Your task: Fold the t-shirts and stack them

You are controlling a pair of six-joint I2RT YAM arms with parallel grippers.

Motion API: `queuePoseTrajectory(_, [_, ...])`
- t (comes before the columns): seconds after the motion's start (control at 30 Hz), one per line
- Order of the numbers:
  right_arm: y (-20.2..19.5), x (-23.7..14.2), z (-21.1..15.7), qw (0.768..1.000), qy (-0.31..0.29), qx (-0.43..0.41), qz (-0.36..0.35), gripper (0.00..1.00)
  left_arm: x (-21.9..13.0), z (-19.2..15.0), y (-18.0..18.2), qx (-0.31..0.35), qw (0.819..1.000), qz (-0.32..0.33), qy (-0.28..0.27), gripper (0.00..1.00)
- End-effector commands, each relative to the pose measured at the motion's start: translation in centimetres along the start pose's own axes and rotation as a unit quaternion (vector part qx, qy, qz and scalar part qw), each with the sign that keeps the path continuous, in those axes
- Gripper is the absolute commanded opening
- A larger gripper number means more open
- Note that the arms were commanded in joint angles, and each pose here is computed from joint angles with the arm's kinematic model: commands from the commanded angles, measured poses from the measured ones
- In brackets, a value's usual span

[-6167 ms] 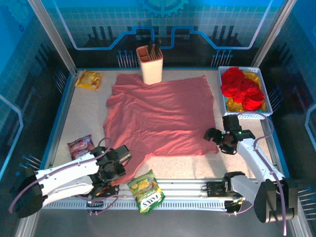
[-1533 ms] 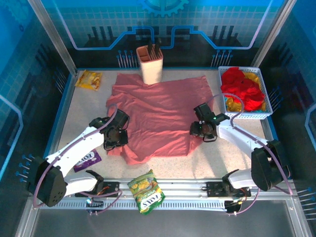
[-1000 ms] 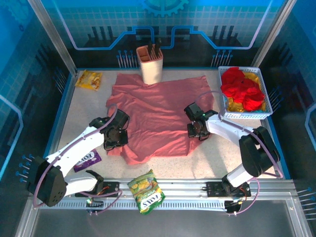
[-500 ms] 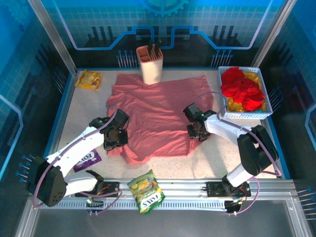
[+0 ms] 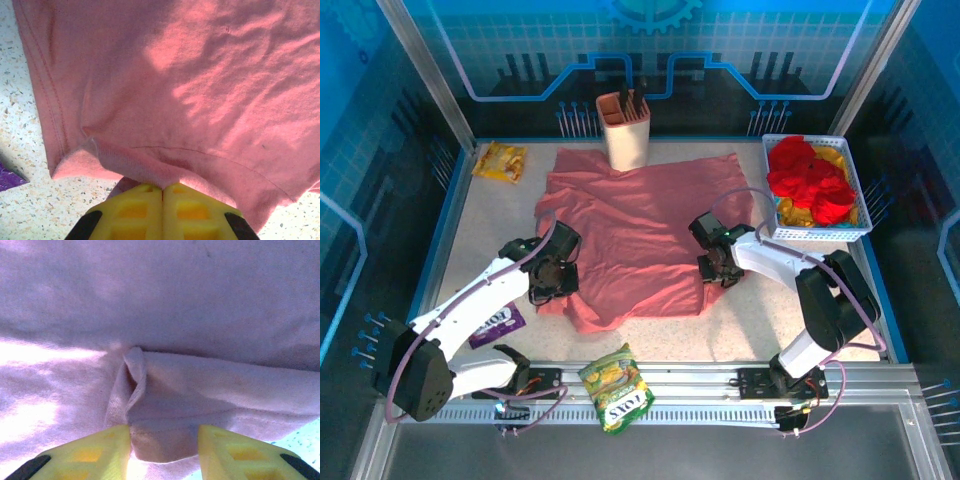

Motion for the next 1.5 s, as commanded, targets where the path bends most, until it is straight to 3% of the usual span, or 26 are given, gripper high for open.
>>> queuePoseTrajectory(0.0, [0.5,-0.2,-0.7,1.0,0.003,-0.009,0.011,0.42,-0.1,-0.6,0.4,-0.004,1.0,0.001,0.012,0.0])
queuePoseTrajectory(0.3, [0.1,0.5,-1.3,1.0,0.013,-0.005,-0.009,0.41,0.0,-0.6,0.5,-0.005,1.0,0.0,0.012,0.0])
queuePoseTrajectory(0.77, [-0.1,0.0,0.1,1.0,-0.014,0.002,-0.02,0.28,-0.2,-0.6,0.4,-0.007,1.0,-0.001,0.012,0.0])
queuePoseTrajectory(1.13, [-0.3,0.0,0.0,1.0,-0.013,-0.003,-0.022,0.28,-0.1,-0.6,0.2,-0.005,1.0,-0.005,0.015,0.0])
queuePoseTrajectory(1.3, [-0.1,0.2,0.1,1.0,-0.012,-0.004,-0.018,0.2,0.0,-0.6,0.3,-0.006,1.0,-0.002,0.014,0.0])
queuePoseTrajectory(1.47, [-0.6,-0.5,0.2,0.999,-0.017,-0.001,-0.03,0.0,-0.1,-0.7,0.2,-0.007,1.0,-0.006,0.016,0.0])
Point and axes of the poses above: each hand's point on the last joint's axis, 136 mm out from that joint toward the fingers, its own x axis out along the fingers, its own y axis along the line the jaws close on, z = x × y, the point moved 3 cm from there along -x, back along the fingers, and after that the axes turned 7 degrees about -x, right-handed, at the moved point
